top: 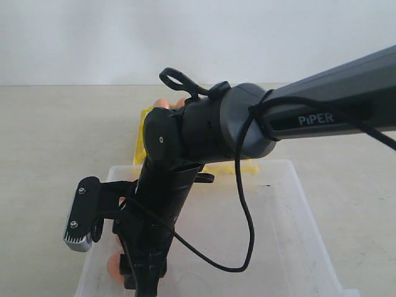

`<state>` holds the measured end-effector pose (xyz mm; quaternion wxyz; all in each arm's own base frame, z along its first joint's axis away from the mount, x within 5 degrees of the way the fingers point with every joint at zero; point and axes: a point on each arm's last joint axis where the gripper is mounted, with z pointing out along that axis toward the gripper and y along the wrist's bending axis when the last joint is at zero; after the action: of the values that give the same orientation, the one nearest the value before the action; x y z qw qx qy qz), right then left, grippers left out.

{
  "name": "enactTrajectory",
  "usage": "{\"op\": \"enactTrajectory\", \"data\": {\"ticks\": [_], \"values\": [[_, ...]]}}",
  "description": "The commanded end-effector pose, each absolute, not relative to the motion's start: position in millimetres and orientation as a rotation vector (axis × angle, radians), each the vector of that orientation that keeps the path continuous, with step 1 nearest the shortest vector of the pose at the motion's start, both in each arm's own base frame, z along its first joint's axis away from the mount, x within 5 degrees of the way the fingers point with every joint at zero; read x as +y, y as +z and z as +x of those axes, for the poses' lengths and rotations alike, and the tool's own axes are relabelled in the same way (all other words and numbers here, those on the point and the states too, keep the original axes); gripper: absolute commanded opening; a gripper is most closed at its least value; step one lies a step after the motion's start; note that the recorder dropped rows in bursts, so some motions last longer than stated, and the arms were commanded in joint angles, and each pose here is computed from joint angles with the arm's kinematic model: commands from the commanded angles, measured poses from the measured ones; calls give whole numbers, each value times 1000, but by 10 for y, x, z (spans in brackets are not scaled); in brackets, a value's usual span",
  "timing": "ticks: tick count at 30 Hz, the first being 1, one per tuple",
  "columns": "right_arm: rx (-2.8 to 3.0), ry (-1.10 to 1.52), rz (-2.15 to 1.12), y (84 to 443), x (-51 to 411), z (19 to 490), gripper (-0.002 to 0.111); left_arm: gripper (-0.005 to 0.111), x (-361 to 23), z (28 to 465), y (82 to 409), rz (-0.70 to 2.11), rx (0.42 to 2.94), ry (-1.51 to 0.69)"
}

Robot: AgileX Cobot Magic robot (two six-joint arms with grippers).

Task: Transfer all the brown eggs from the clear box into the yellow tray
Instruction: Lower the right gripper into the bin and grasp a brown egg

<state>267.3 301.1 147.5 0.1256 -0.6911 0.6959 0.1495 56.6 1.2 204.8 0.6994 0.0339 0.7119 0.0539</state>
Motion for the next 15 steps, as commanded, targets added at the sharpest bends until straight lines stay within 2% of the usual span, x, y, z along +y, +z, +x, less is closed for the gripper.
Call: {"op": "enactTrajectory", "data": {"ticks": [1, 9, 15], "values": [[2010, 409, -1972, 1485, 3024, 2715, 50, 4, 8, 565, 2041, 80, 1583, 115], [2024, 446, -1895, 1501, 3063, 2730, 50, 4, 8, 565, 2043, 80, 1581, 116], [2111, 466, -1868, 1382, 3063, 2724, 49, 4, 8, 565, 2039, 81, 1585, 115]]}}
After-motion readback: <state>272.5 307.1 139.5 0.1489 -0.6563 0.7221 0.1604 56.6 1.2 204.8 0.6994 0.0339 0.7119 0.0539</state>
